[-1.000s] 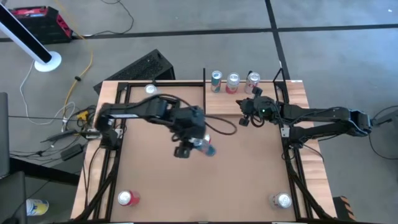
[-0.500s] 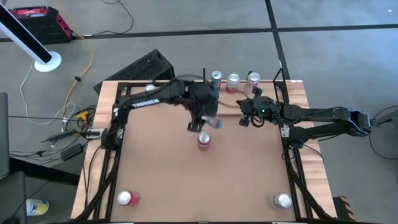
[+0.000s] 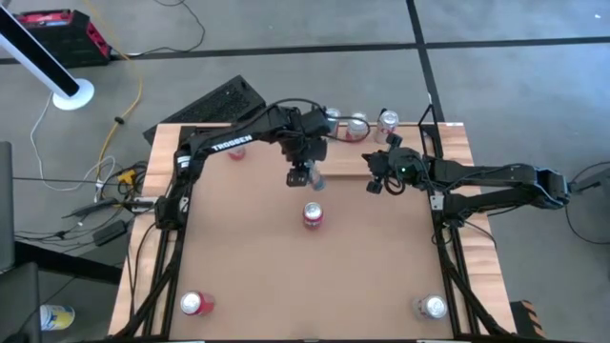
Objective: Place canned beverage on shelf
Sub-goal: Move the blue soda can on the top center of the table
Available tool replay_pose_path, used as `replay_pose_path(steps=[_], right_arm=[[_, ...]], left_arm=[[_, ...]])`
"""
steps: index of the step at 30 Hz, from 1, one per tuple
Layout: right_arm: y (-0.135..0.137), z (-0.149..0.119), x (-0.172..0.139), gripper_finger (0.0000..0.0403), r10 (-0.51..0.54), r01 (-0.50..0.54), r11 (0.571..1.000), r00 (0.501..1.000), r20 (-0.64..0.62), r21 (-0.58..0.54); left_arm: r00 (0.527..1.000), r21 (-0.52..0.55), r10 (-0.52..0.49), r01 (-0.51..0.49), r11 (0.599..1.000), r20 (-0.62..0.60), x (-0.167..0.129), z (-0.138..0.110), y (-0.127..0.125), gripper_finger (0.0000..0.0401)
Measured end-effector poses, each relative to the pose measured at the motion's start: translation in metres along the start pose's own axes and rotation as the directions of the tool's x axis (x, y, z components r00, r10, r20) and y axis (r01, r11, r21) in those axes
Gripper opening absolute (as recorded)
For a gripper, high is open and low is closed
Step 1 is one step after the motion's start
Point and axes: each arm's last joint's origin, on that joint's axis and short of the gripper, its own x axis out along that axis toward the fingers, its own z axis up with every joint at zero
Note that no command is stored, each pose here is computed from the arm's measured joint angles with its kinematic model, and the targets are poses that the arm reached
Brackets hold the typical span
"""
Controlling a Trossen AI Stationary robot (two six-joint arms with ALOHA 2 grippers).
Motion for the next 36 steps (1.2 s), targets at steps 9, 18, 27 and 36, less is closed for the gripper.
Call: replay_pose_path(steps=[9, 18, 27, 36], right_arm=[[-0.002, -0.001, 0.001, 0.0021, -0.009, 0.009, 1.0, 1.0, -0.007, 0.006], [-0.002, -0.001, 0.001, 0.0021, -0.006, 0.006, 1.0, 1.0, -0.005, 0.006], [-0.002, -0.001, 0.001, 0.0021, -0.003, 0.003, 1.0, 1.0, -0.004, 0.006], [-0.001, -0.001, 0.001, 0.0021, 0.016, -0.016, 1.0, 1.0, 0.003, 0.006]], left_arm=[[0.993, 0.003, -0.035, 0.035, 0.999, -0.113, 0.024, -0.013, -0.003, 0.0228], [0.991, 0.004, -0.012, 0.013, 1.0, -0.13, 0.024, -0.014, -0.002, 0.0229], [0.975, -0.051, -0.045, 0.035, 0.998, -0.219, 0.023, -0.022, -0.006, 0.0229], [0.953, -0.065, -0.078, 0.062, 0.996, -0.293, 0.041, -0.033, -0.008, 0.0229]])
